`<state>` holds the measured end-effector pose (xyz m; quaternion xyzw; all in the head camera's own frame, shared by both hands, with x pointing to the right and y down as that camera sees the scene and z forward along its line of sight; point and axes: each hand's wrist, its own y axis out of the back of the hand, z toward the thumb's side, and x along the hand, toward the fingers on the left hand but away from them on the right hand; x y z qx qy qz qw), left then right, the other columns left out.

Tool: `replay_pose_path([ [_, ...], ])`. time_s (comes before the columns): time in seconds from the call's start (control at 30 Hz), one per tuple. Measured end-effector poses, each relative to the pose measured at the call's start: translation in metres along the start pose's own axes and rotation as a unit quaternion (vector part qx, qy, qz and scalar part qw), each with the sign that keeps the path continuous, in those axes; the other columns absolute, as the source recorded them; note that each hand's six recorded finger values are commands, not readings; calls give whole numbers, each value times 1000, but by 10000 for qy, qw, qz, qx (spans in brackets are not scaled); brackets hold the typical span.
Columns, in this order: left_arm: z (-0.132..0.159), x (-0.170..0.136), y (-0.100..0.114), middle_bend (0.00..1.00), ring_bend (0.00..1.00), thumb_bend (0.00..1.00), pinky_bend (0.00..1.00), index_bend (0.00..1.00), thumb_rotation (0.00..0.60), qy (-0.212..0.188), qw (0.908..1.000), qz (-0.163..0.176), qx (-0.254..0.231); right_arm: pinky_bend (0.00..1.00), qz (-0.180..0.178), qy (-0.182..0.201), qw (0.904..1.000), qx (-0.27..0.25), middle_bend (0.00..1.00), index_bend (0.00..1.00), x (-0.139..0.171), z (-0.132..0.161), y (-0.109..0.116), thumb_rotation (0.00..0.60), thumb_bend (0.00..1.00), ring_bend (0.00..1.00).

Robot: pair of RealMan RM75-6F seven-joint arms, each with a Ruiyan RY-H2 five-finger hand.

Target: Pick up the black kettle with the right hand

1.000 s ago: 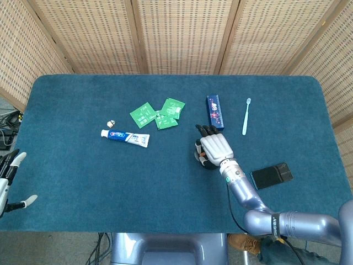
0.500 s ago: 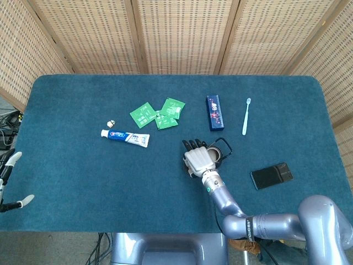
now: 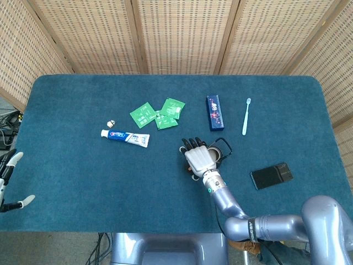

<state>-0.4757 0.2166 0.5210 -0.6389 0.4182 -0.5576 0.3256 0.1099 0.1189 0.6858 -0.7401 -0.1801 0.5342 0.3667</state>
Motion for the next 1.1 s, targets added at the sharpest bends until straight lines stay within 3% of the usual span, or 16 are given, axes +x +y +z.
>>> replay_pose_path([
  [0.17,2,-2,1,0,0,0,0,0,600,-45,10000,22,-7,0,-293,84,9995,-64,0,218,20,-10,26,600,222,0],
  [0.3,3,-4,2,0,0,0,0,0,600,-96,9999,49,-19,0,-704,60,9975,72,0,217,43,-36,49,600,208,0],
  [0.5,7,-9,3,0,0,0,0,0,600,-188,9998,101,-26,0,-1312,-80,9912,188,0,172,85,-91,63,600,62,0],
  [0.6,8,-13,3,0,0,0,0,0,600,-226,9997,127,-24,0,-1574,-215,9873,55,0,127,111,-123,61,600,5,0],
  [0.83,13,-19,1,0,0,0,0,0,600,-316,9993,182,0,0,-1887,-829,9785,-60,0,63,174,-200,37,600,0,0],
  [1.1,14,-23,-4,0,0,0,0,0,600,-353,9992,183,77,0,-2019,-1220,9716,-166,0,63,229,-227,3,600,0,0],
])
